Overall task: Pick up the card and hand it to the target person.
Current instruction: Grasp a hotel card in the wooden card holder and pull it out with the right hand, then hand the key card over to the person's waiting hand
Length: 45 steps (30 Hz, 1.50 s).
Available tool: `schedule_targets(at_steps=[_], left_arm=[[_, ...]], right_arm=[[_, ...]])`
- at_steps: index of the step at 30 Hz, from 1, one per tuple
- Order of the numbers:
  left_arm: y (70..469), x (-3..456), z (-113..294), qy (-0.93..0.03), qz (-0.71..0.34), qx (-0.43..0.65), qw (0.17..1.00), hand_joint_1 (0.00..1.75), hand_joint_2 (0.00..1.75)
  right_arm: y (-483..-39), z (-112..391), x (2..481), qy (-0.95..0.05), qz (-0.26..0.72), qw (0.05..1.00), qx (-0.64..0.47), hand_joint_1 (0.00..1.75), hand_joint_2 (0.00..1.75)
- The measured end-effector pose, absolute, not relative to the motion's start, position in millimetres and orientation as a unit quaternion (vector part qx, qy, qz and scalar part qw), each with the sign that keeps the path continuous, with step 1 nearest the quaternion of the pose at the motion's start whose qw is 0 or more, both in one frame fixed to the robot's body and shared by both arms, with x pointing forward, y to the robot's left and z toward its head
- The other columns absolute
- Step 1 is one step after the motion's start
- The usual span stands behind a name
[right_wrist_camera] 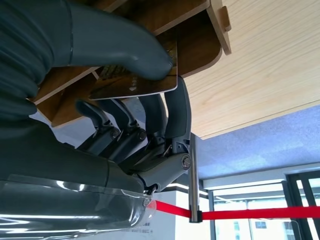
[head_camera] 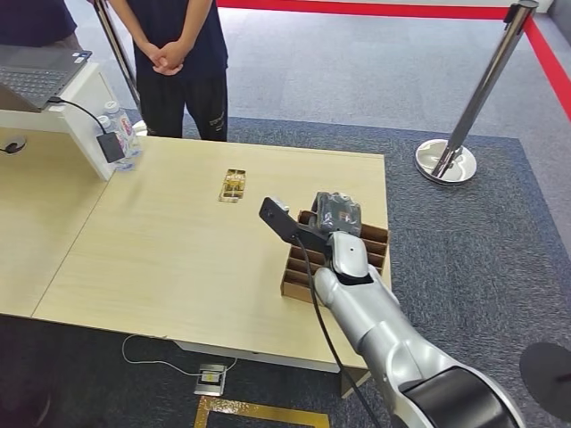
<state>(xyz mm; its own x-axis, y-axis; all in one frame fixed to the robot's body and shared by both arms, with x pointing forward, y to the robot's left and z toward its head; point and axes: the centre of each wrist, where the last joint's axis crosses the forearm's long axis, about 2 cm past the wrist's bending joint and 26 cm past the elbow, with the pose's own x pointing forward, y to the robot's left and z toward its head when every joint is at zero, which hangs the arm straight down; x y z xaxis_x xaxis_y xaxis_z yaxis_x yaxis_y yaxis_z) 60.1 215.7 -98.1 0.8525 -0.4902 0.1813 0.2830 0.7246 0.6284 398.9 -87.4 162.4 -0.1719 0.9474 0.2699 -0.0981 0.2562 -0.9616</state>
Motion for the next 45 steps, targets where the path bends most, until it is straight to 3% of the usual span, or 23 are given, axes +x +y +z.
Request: schedule_targets(at_steps=[17, 40, 45], left_arm=[[215, 60, -98, -0.172, -0.211, 0.306, 0.912, 0.00, 0.00], [216, 61, -98, -0.174, -0.205, 0.308, 0.913, 0.00, 0.00], [215, 61, -98, -0.184, -0.212, 0.306, 0.910, 0.00, 0.00]], right_arm=[[-84, 173, 403, -0.615, 0.486, 0.522, -0.335, 1.75, 1.75], [-63, 265, 418, -0.735, 0.432, 0.483, -0.198, 1.75, 1.75], [-60, 289, 425, -0.753, 0.424, 0.457, -0.212, 1.75, 1.75]])
